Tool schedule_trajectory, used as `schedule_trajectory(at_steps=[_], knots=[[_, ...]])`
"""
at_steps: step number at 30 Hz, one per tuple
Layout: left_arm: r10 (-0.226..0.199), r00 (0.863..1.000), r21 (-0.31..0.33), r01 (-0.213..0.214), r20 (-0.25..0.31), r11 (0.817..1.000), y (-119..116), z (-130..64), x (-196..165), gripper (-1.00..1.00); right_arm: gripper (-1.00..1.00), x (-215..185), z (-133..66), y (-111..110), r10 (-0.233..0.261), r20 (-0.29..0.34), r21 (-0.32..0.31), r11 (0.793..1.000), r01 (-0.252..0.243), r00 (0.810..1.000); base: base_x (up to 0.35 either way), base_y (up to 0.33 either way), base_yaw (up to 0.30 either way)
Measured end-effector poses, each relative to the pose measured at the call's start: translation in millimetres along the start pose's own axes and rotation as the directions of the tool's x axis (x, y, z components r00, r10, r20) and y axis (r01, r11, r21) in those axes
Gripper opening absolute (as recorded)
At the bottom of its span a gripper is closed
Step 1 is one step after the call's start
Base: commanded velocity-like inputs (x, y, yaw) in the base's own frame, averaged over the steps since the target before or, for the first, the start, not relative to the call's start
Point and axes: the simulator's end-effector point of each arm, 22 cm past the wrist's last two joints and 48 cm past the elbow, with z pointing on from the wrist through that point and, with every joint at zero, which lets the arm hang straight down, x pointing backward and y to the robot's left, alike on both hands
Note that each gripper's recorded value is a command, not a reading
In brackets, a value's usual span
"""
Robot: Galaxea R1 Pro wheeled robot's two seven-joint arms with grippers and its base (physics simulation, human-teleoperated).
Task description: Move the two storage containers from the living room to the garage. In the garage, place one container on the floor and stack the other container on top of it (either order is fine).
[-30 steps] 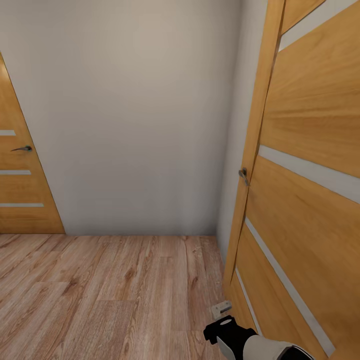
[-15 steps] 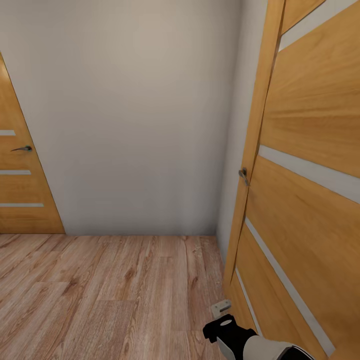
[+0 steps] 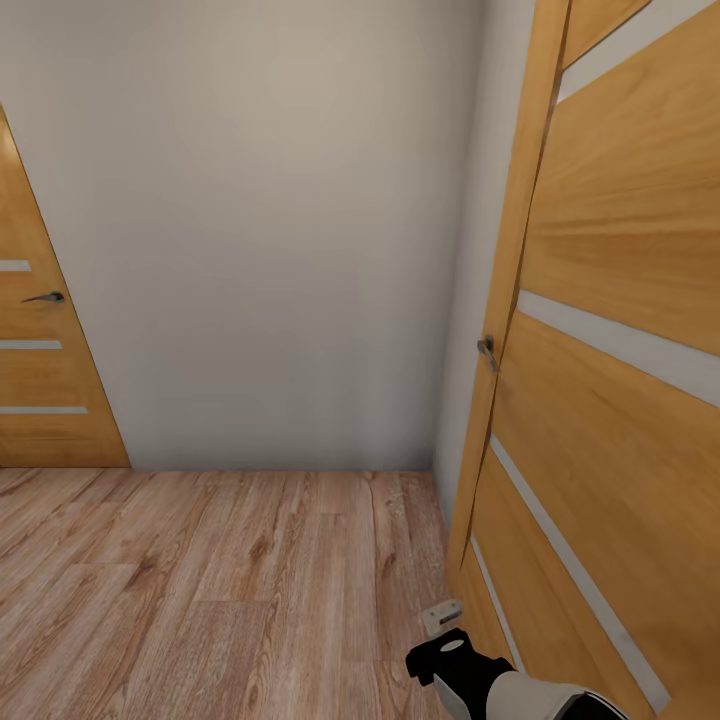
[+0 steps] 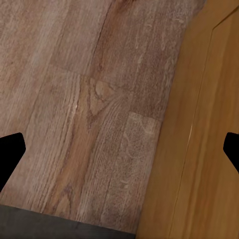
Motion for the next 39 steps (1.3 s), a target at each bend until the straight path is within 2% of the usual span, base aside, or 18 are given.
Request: schedule_trajectory(at_steps=[4, 7, 13, 17, 29, 37, 39], knots=[[0.000, 1.000, 0.000, 0.000, 0.000, 1.000, 0, 0.0, 0, 1.00, 1.00, 23, 0.4, 9, 0.001, -0.025, -0.013, 1.000, -0.002, 1.000, 0.000, 0.000, 0.000], [-0.001, 1.000, 0.000, 0.001, 0.000, 1.000, 0, 0.0, 0, 1.00, 1.00, 34, 0.3, 15, 0.006, -0.015, -0.022, 1.000, -0.007, 1.000, 0.000, 0.000, 0.000], [-0.001, 1.000, 0.000, 0.001, 0.000, 1.000, 0, 0.0, 0, 1.00, 1.00, 50, 2.1, 0, 0.008, -0.032, -0.003, 1.000, -0.008, 0.999, 0.000, 0.000, 0.000], [-0.001, 1.000, 0.000, 0.001, 0.000, 1.000, 0, 0.0, 0, 1.00, 1.00, 74, 1.7, 0, 0.008, -0.050, -0.003, 1.000, -0.008, 0.999, 0.000, 0.000, 0.000], [-0.001, 1.000, 0.000, 0.001, 0.000, 1.000, 0, 0.0, 0, 1.00, 1.00, 111, 0.2, -6, 0.010, -0.072, 0.005, 1.000, -0.009, 0.997, 0.000, 0.000, 0.000], [-0.001, 1.000, -0.002, 0.001, -0.001, 1.000, 1, 0.0, 0, 1.00, 1.00, 185, -8.1, -27, 0.010, -0.127, 0.032, 0.999, -0.005, 0.992, 0.000, 0.000, 0.000], [-0.001, 1.000, -0.002, 0.001, 0.000, 1.000, 1, 0.0, 0, 1.00, 1.00, 190, -8.9, -32, 0.008, -0.130, 0.039, 0.999, -0.003, 0.991, 0.000, 0.000, 0.000]])
